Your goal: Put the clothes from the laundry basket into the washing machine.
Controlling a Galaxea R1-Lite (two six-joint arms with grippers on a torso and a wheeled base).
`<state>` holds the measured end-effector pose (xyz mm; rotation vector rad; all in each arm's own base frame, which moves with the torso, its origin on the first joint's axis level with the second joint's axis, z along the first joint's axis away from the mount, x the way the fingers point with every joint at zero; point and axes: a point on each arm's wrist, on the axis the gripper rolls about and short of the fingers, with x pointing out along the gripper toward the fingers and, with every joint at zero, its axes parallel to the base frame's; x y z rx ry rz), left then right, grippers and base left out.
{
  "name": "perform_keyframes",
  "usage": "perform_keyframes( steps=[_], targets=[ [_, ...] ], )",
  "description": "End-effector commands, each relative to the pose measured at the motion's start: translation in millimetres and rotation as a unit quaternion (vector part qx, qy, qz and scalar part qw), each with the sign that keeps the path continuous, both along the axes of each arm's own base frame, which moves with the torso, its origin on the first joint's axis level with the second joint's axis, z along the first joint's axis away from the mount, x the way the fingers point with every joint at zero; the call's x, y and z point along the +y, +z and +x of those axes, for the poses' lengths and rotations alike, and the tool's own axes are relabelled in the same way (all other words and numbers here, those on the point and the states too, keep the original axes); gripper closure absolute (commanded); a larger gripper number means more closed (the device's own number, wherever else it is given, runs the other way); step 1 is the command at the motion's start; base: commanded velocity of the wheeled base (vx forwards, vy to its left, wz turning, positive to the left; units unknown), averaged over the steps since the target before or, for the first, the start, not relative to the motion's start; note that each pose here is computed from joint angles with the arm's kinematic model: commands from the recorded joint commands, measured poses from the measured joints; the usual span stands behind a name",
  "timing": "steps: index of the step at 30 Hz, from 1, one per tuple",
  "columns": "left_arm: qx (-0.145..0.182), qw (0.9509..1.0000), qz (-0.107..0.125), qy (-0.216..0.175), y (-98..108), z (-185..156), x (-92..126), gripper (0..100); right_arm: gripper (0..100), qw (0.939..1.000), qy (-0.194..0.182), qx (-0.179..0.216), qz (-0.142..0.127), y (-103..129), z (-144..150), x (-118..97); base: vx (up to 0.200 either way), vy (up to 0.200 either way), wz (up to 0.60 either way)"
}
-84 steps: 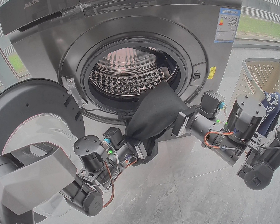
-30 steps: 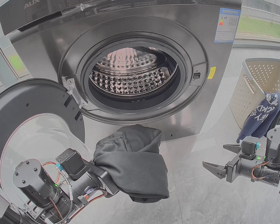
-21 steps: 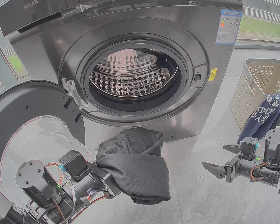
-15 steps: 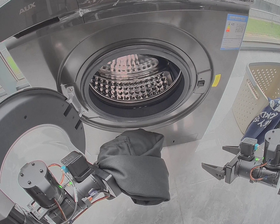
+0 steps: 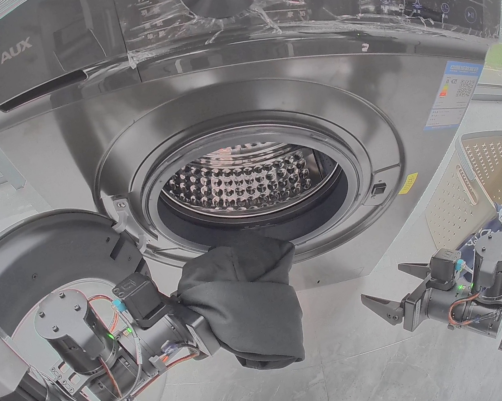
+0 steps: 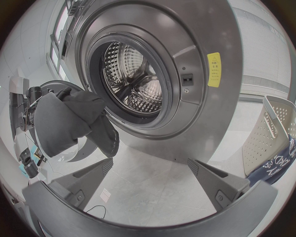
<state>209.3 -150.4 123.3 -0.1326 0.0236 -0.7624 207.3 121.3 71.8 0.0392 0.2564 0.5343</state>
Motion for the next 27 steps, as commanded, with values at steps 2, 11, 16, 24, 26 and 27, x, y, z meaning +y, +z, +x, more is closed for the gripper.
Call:
perform_keyframes(
  steps=[2,11,16,24,26,27],
  targets=[
    [0.003,1.0000,0.002,-0.001,-1.7,-0.3,-0.5,100,0,0.9999,0.010,0.005,-0.002,-1.5,-3.8,3.0,0.000,0.000,0.00],
    [0.005,1.0000,0.004,-0.003,-3.4,0.0,-2.2,100,0,0.9998,0.019,0.005,-0.002,-0.6,-8.1,5.1,0.000,0.000,0.00],
    [0.006,0.9998,0.005,-0.018,-3.2,-6.8,-7.8,100,0,0.9997,0.024,-0.002,0.000,2.7,-10.3,6.7,0.000,0.000,0.00],
    [-0.007,0.9998,0.007,-0.016,-10.4,16.4,-33.7,100,0,0.9991,0.042,-0.002,0.002,4.3,-18.3,11.2,0.000,0.000,0.00],
    [-0.017,0.9997,0.015,-0.013,-12.3,23.9,-37.3,100,0,0.9986,0.053,0.002,-0.001,3.1,-22.7,14.1,0.000,0.000,0.00],
    [-0.020,0.9996,0.015,-0.010,-13.5,27.9,-39.9,100,0,0.9983,0.057,0.003,-0.002,2.7,-24.5,15.4,0.000,0.000,0.00]
  ],
)
